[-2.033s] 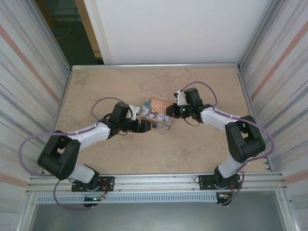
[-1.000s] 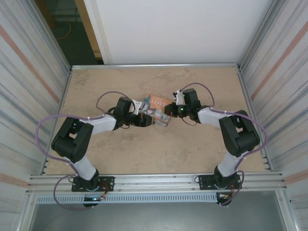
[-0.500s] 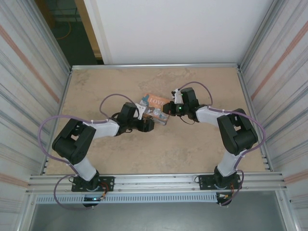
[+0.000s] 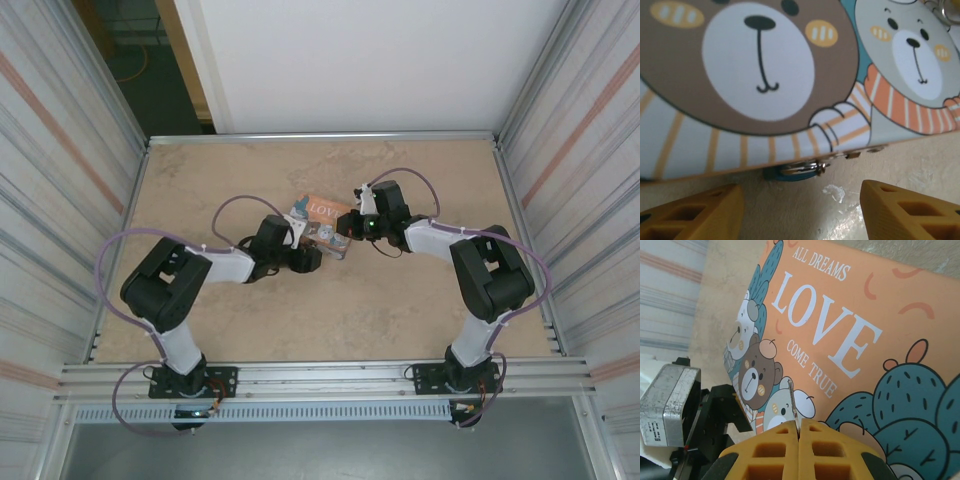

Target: Unlock the padlock with the key

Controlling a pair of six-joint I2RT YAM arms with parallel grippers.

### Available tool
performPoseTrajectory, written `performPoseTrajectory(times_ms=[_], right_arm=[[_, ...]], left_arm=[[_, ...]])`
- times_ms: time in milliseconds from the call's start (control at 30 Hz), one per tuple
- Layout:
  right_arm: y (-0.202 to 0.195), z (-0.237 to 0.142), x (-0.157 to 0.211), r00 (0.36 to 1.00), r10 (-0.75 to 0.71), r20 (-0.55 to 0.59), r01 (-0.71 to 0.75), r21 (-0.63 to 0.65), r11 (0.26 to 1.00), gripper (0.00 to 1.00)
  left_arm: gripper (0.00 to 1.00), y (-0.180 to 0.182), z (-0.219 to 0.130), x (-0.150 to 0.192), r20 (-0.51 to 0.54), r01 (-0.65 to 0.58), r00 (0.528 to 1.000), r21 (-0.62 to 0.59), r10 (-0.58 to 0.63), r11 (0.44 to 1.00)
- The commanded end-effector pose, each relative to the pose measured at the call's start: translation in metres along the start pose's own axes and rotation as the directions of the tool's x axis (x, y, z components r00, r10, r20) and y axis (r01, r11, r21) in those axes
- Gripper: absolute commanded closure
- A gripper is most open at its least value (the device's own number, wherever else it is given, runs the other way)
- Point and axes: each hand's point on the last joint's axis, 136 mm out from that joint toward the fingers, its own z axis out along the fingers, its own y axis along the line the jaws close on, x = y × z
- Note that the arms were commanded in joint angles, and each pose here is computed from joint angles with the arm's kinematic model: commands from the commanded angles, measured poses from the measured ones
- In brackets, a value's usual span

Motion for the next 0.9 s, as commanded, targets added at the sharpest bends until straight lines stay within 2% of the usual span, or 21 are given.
performPoseTrajectory(times_ms=[0,433,700,867], right_arm=[[-0.027,0.012,0.025,0.996,0.049,-0.077,-0.041,0.099,0.994,1.00],[-0.027,0.013,0.026,0.995,0.049,-0.084,-0.040,0.106,0.994,1.00],[-0.025,0.013,0.027,0.995,0.043,-0.084,-0.034,0.104,0.994,1.00],[-0.024,0.014,0.027,0.995,0.041,-0.085,-0.032,0.104,0.994,1.00]], left_arm=[[0.37,-0.005,0.006,-0.013,0.026,-0.024,0.999,0.016,0.023,1.000],[0.47,-0.003,0.020,-0.013,0.017,0.002,1.000,0.026,-0.003,1.000],[0.54,0.000,0.025,-0.012,0.006,0.030,1.000,-0.017,-0.030,0.999],[0.56,-0.003,0.026,-0.014,0.008,0.017,1.000,-0.028,-0.017,0.999]])
